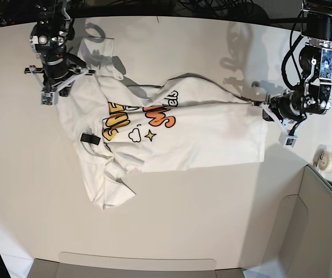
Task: Layout the t-shirt on the table in an organized manner, then fold the t-shirt properly
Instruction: 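Pull the shirt edges apart with both grippers to flatten it, then drag the grasped shirt edges apart with both grippers, spreading the print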
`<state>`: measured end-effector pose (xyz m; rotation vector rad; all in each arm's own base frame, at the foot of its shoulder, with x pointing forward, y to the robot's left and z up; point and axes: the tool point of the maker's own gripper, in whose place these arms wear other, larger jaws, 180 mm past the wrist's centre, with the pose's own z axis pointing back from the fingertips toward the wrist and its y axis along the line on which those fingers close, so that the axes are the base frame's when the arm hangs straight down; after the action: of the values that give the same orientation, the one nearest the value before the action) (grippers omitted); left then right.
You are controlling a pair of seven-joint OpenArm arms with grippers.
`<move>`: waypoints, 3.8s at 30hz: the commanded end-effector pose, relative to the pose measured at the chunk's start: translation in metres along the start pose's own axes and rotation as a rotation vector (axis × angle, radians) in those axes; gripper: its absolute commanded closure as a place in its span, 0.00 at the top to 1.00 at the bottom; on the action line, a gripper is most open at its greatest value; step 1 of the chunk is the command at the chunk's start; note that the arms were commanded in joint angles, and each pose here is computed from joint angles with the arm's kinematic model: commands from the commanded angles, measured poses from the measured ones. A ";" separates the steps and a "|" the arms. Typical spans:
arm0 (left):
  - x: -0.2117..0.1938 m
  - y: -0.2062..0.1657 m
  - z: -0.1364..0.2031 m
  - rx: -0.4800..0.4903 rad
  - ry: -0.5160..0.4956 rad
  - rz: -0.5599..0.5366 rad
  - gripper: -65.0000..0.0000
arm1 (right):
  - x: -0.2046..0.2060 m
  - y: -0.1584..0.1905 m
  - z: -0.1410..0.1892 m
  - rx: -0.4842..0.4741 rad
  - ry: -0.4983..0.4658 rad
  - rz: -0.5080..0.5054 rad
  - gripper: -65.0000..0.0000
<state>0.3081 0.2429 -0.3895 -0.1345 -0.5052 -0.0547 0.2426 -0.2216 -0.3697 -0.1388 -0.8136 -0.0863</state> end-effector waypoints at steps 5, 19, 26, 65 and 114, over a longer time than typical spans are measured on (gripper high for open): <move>0.016 0.009 0.009 0.023 -0.043 -0.018 0.08 | 0.025 -0.062 0.019 -0.156 -0.092 -0.038 0.00; 0.006 -0.003 0.004 -0.006 -0.024 -0.003 0.06 | 0.052 0.151 0.024 0.355 -0.152 0.049 0.00; 0.004 0.000 0.004 0.000 -0.019 -0.006 0.00 | 0.002 0.145 -0.015 0.232 -0.003 0.098 0.00; -0.053 -0.010 -0.074 0.163 0.114 -0.238 0.00 | 0.031 0.024 -0.021 -0.055 -0.069 0.052 0.00; -0.082 -0.015 -0.071 0.150 0.168 -0.307 0.00 | 0.064 -0.013 -0.079 -0.326 -0.037 0.273 0.00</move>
<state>0.3332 0.2018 -0.4453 0.0572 -0.6611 -0.3083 0.3403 -0.2329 -0.3860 -0.5128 -0.7966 0.0628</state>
